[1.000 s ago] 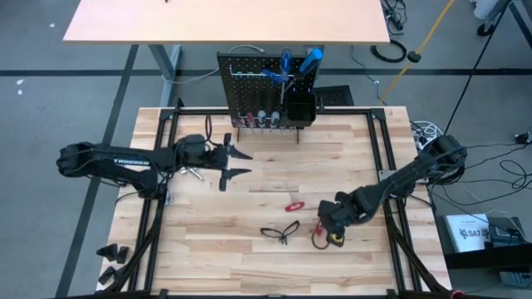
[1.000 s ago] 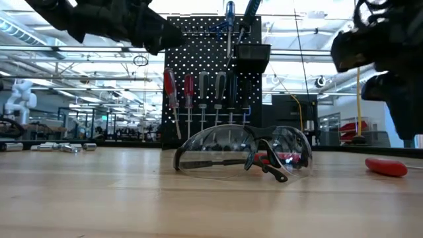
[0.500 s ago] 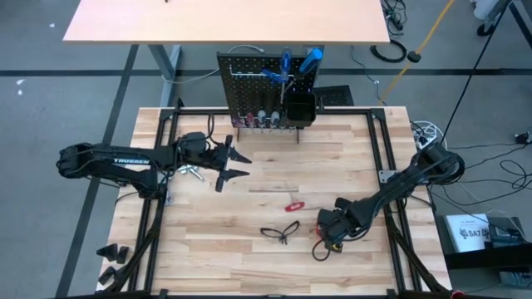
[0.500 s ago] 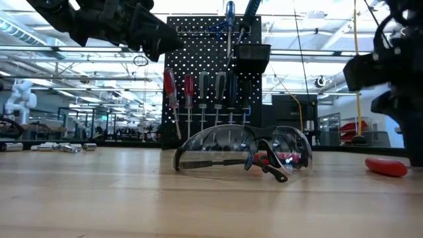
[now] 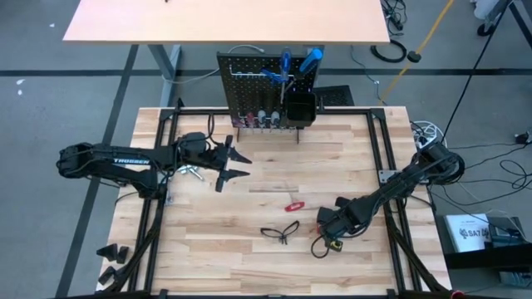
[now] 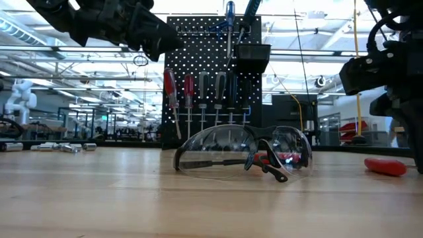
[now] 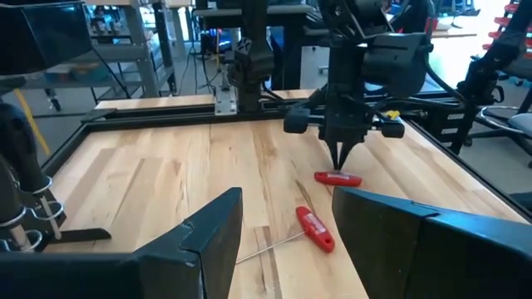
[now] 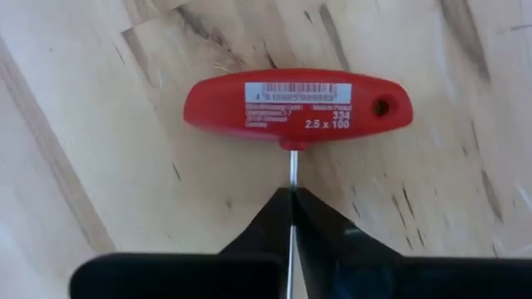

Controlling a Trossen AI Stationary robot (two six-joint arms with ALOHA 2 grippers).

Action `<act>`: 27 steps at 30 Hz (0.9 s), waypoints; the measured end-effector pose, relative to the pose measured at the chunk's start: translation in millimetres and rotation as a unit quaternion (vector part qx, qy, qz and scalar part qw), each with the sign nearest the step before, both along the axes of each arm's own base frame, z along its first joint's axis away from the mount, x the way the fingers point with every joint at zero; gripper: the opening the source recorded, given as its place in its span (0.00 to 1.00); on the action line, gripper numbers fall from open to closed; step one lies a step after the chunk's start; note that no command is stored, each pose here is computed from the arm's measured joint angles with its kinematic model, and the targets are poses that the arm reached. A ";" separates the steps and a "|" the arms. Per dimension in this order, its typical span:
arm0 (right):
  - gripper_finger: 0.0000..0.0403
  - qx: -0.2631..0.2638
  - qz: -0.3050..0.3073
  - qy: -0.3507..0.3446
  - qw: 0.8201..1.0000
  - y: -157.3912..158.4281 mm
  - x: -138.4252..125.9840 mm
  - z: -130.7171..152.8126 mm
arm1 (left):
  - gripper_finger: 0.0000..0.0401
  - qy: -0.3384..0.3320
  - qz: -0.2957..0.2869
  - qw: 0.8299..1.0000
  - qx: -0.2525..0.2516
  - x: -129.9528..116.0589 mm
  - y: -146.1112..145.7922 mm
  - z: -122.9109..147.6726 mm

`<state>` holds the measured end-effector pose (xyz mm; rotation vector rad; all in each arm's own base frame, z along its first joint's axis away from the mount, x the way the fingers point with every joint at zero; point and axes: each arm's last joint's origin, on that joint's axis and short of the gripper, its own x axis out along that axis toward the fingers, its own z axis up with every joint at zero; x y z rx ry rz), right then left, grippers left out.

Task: Hang tools onto peg board
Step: Hang the red allen wrench onto the peg board

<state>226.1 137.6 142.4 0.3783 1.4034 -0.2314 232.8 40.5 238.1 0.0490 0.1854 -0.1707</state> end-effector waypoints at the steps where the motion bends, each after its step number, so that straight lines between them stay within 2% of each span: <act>1: 0.01 0.006 -0.001 -0.004 1.000 -1.6 -1.1 3.7 | 0.49 -0.002 0.000 1.000 0.000 0.1 0.0 0.4; 4: 0.01 0.004 0.001 -0.077 0.997 -5.0 1.3 25.3 | 0.49 -0.014 -0.010 1.000 0.001 0.1 -1.7 3.1; 6: 0.00 -0.019 0.008 -0.141 0.990 -8.1 4.6 38.1 | 0.49 -0.033 -0.033 0.999 0.001 0.5 -4.8 6.7; 9: 0.00 -0.043 0.027 -0.262 0.964 -10.5 13.3 62.6 | 0.49 -0.067 -0.084 0.994 -0.001 1.0 -11.5 13.3; 13: 0.00 -0.071 0.071 -0.407 0.908 -13.6 25.3 96.6 | 0.49 -0.114 -0.135 0.984 -0.010 1.0 -21.0 23.8; 18: 0.00 -0.113 0.112 -0.554 0.817 -18.7 38.9 133.0 | 0.49 -0.164 -0.168 0.972 0.000 1.4 -34.8 32.7; 22: 0.00 -0.154 0.110 -0.629 0.754 -28.2 46.4 153.2 | 0.49 -0.202 -0.166 0.965 0.004 5.3 -44.7 36.1; 27: 0.00 -0.204 0.093 -0.676 0.702 -44.6 51.7 168.9 | 0.49 -0.211 -0.117 0.970 0.000 13.0 -50.6 32.0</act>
